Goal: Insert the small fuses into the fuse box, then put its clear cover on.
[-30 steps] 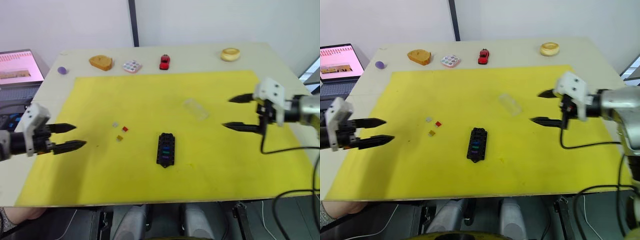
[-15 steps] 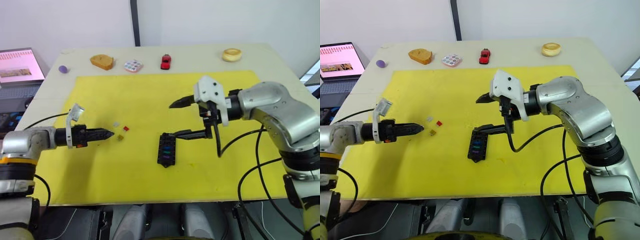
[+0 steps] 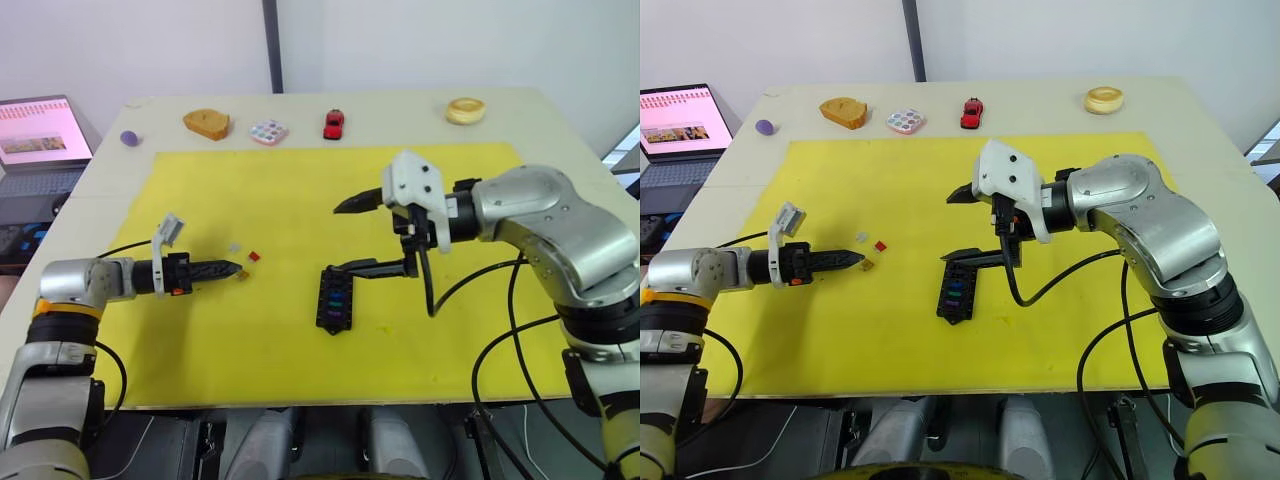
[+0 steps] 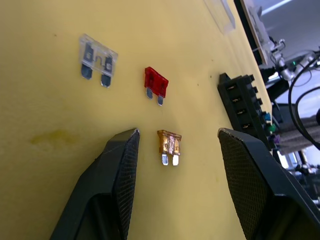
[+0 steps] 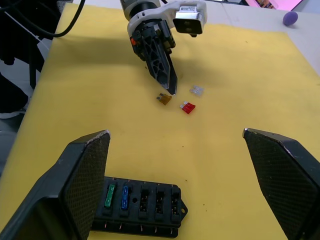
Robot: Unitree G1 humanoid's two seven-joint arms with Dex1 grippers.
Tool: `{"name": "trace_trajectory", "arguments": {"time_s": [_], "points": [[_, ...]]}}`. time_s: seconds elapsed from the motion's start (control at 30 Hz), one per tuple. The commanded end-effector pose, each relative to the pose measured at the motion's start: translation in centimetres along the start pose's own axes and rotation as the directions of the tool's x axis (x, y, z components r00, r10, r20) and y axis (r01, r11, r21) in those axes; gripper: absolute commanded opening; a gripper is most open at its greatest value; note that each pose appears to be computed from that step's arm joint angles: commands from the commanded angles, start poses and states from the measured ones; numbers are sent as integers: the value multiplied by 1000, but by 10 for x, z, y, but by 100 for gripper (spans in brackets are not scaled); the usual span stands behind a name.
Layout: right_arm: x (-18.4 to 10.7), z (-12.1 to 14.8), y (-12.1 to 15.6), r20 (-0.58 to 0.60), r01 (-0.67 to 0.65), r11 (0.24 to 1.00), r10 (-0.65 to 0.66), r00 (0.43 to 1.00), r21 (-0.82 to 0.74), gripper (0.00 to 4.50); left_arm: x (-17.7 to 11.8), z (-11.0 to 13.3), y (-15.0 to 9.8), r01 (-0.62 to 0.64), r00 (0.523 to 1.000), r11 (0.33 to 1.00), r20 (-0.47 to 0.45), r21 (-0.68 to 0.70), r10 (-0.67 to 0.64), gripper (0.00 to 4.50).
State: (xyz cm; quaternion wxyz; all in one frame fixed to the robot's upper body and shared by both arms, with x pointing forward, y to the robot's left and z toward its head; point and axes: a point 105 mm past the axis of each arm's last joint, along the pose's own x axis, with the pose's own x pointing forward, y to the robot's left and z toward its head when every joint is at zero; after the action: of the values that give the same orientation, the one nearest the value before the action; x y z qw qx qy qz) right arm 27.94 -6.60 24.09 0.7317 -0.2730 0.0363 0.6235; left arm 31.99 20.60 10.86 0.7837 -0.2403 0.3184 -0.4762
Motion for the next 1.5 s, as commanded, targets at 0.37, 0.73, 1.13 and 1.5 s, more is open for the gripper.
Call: {"name": "trace_trajectory", "arguments": {"time_s": [0.37, 0.73, 1.13, 1.5], "points": [[-2, 3, 2, -10, 21, 999, -21, 1000, -47, 450, 14, -20, 5, 13, 997, 999, -79, -29, -15, 237], [0, 1, 3, -18, 21, 998, -22, 1000, -53, 450, 11, -26, 14, -19, 998, 998, -58, -66, 15, 32], [0, -1, 2, -26, 18, 998, -20, 999, -54, 450, 4, -19, 13, -29, 999, 998, -28, -53, 28, 15], [-6, 17, 6, 41, -112, 920, 104, 994, 375, 450, 7, 18, -78, 238, 959, 943, 99, 234, -267, 15]]}}
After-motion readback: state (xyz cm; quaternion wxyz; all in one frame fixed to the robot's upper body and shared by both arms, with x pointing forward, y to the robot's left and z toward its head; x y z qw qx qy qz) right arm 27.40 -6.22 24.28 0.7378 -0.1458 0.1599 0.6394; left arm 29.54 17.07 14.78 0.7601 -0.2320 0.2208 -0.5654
